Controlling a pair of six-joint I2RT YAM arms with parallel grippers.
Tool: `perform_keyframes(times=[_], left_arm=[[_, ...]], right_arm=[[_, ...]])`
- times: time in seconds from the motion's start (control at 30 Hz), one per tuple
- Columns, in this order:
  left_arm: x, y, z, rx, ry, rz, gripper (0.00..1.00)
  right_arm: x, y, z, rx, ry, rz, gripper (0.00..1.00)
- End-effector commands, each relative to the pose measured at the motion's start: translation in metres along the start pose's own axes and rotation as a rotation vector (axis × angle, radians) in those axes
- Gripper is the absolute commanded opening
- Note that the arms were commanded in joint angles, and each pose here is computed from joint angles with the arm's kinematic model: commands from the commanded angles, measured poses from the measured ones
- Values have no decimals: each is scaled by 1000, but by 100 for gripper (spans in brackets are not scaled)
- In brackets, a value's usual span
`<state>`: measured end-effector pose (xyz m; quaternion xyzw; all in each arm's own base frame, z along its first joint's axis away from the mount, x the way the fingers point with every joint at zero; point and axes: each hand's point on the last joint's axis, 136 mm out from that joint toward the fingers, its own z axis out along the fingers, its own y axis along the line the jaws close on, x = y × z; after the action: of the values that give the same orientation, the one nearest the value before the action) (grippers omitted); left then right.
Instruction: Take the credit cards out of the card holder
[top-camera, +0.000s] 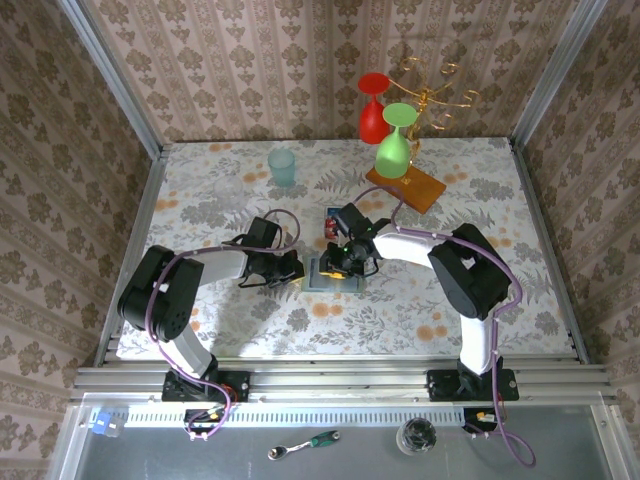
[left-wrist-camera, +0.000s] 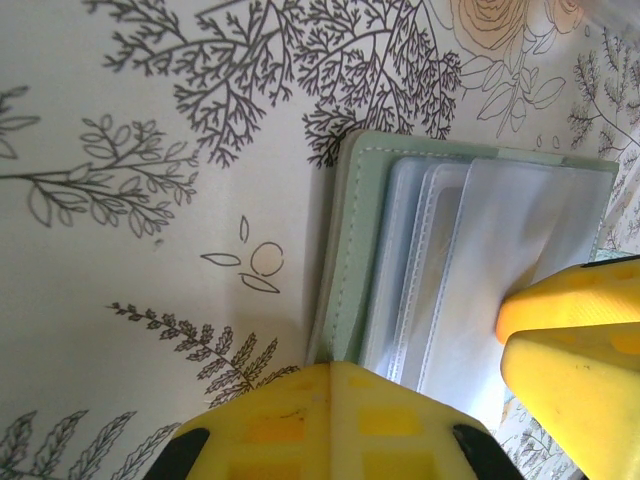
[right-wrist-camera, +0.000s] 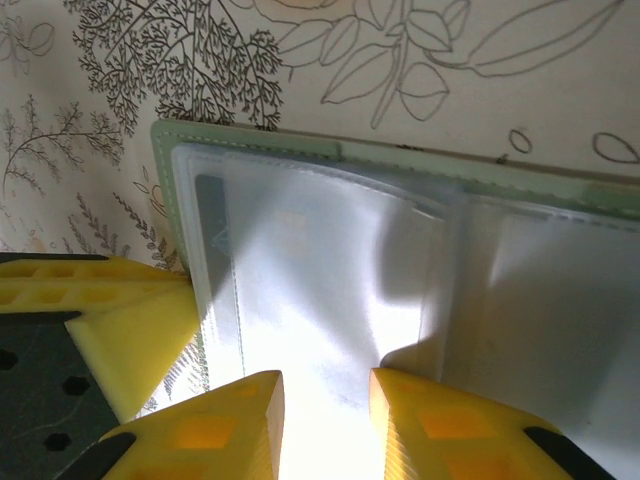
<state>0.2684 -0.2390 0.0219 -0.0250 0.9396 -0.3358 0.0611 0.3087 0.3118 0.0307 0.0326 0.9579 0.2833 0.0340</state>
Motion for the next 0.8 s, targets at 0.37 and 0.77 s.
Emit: perform_keyframes(times=[0.37,0.77], left_arm=[[11,13,-5,-52,32,-25,3],[-10,-17,-28,-2,-53,2,7]], right_arm=[[7,-14,-6,16,-1,6,30],[6,-20,-2,-28,1,31,29]])
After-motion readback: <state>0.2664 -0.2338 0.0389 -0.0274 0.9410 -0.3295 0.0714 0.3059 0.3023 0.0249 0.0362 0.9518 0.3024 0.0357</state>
